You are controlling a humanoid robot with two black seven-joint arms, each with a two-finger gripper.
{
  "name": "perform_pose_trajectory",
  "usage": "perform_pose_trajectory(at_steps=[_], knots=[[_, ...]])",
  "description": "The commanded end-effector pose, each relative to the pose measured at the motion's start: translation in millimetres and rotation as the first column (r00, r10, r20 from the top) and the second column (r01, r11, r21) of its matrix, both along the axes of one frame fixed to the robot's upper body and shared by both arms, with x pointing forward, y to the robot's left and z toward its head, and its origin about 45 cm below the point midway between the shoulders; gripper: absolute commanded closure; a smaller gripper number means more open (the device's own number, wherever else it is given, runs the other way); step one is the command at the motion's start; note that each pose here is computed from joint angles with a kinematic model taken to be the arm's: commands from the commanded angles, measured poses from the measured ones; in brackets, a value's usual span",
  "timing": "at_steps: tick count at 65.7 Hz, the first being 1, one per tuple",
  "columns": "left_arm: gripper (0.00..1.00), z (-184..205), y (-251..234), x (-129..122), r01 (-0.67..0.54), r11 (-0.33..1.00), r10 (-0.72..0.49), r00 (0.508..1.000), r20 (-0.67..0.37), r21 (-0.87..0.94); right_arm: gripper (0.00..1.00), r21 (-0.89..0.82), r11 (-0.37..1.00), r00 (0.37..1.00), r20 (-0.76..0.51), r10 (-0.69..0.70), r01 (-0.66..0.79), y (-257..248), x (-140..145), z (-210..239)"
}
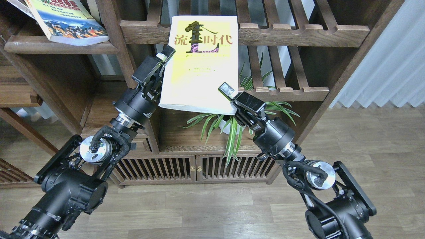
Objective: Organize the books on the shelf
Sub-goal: 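Carry the yellow book with the left gripper up to the top shelf corner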
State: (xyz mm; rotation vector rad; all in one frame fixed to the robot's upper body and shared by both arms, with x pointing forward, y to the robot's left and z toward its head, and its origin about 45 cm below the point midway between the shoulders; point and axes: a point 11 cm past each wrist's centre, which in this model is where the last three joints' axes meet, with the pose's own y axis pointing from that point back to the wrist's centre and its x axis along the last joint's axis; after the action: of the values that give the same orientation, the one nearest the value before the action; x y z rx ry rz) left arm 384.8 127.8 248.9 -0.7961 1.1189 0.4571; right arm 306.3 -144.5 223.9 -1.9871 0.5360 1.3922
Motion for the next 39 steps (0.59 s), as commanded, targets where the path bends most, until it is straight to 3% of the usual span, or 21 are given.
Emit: perform_pose_trajectory(at_steps=[1,9,10,15,25,39], knots=[[0.32,-5,-7,-4,0.022,1.0,-0.022,1.0,-0.009,0.012,0.95,-0.001,1.0,1.0,0.001,0.0,0.0,0,1,1],[0.51,-7,-10,-6,0.033,0.999,-0.033,0.999,-0.014,0.015,0.95,-0.002,1.0,1.0,0.004,0.007,-0.007,3,1,2],[0.59,-9,-13,-8,0.042,0.999,-0.042,0.999,-0.019,0.019,0.95,-0.011,1.0,1.0,0.005,0.014,-0.014,5,1,2],[0.67,-12,-17,-10,0.057,0.998,-0.057,0.998,-0.024,0.028,0.95,-0.017,1.0,1.0,0.012,0.014,-0.014,5,2,3],[0.92,-17,-22,-14,0.074,0.997,-0.073,0.997,-0.035,0.036,0.95,-0.023,1.0,1.0,0.013,0.016,-0.016,6,2,3],[0.96,-13,-24,-12,0.088,0.995,-0.087,0.996,-0.02,0.052,0.95,-0.047,0.999,0.999,0.024,0.02,-0.019,7,3,3]])
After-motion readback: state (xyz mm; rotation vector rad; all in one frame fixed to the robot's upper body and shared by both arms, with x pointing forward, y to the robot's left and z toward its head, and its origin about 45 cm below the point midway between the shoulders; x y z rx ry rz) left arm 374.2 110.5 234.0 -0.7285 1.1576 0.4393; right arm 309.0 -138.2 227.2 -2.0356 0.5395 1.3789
